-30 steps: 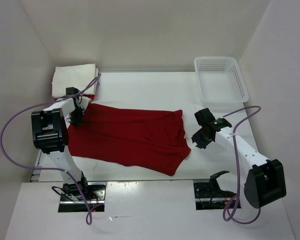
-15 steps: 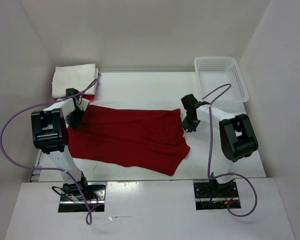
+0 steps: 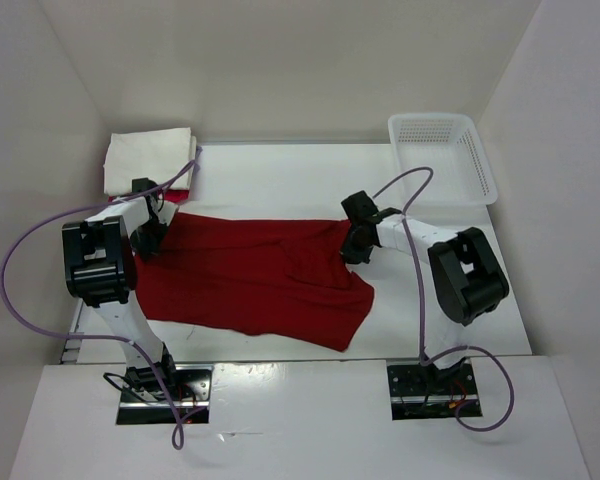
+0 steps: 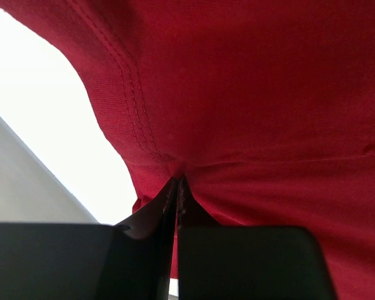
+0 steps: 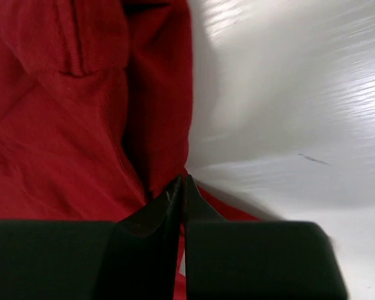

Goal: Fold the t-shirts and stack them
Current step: Fold the flattened tshirt in 1/3 of the way

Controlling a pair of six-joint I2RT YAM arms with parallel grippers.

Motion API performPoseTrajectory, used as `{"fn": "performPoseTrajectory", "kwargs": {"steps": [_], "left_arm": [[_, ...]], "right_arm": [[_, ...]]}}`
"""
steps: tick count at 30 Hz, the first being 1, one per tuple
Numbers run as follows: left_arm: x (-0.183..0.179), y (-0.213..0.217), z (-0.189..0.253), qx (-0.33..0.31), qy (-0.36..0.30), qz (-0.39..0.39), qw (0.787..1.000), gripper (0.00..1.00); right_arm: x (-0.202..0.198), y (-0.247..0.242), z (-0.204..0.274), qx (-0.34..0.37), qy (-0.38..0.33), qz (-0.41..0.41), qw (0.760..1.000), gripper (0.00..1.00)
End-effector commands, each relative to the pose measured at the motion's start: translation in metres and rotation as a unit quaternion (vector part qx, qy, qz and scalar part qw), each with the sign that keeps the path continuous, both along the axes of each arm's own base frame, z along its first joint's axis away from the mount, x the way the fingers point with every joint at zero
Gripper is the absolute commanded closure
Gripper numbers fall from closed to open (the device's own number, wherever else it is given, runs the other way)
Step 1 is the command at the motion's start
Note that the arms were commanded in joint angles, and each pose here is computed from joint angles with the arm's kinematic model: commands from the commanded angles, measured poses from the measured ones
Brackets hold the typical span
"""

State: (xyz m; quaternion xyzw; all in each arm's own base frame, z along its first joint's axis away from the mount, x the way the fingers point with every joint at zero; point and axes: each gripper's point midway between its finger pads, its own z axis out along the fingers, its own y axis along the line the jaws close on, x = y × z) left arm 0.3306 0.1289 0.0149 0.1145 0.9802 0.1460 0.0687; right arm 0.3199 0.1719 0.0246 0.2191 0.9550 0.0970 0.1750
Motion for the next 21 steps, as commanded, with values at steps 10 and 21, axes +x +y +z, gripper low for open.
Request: {"fn": "performPoseTrajectory", "kwargs": {"steps": [10, 21], "left_arm": [[-0.028, -0.001, -0.018, -0.013, 0.063, 0.005, 0.998, 0.96], [-0.025, 0.001, -0.017, -0.008, 0.064, 0.006, 0.998, 0.95]], "right_arm": [[0.019, 0.066, -0.003, -0.054, -0.027, 0.062, 0.996, 0.77], [0.039, 0.026, -0.005, -0.13, -0.048, 0.015, 0.99, 0.4]]}}
